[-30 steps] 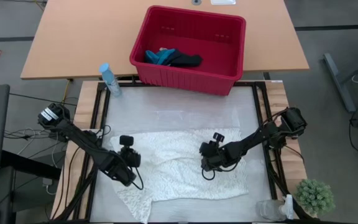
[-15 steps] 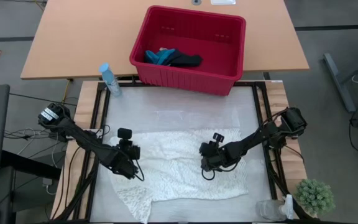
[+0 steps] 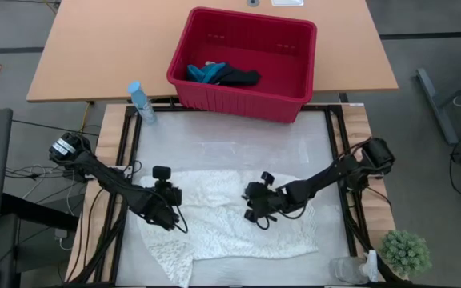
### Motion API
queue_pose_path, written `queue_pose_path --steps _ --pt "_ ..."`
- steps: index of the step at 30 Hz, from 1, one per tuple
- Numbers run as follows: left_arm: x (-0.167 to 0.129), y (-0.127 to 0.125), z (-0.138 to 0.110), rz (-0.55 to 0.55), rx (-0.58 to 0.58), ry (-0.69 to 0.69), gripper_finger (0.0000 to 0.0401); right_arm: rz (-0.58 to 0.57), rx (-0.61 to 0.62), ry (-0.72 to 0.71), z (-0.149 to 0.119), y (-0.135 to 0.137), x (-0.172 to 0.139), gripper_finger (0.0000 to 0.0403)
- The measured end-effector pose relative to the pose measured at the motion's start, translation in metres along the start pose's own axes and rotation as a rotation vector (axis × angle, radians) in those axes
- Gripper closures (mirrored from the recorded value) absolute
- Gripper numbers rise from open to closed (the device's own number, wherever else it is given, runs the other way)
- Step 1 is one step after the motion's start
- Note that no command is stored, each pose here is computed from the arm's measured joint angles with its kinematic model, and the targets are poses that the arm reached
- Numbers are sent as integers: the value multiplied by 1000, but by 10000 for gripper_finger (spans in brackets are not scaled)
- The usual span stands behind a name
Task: Fold Laundry from Bin
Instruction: Fold the white shirt
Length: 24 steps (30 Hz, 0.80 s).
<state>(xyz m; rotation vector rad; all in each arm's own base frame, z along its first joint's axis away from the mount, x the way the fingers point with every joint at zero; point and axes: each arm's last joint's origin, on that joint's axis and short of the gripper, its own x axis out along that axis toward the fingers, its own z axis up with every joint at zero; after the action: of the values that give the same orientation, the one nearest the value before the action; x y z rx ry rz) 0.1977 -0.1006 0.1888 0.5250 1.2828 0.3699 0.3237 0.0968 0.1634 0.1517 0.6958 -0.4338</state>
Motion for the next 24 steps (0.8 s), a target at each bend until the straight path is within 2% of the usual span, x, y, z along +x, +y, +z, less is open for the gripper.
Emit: queue_pose_path --steps 10,14,19,24 --pt "8 -4 -9 -28 -42 47 401 -295 85 282 -26 -37 2 255" --pt "17 -7 -17 -29 -69 69 401 -370 68 287 -30 -41 -5 255" --pt "29 -15 -21 -56 -97 25 401 -457 80 332 -33 -51 -8 255" --pt "41 -22 -28 -102 -99 5 401 -457 69 255 -22 -53 -26 255"
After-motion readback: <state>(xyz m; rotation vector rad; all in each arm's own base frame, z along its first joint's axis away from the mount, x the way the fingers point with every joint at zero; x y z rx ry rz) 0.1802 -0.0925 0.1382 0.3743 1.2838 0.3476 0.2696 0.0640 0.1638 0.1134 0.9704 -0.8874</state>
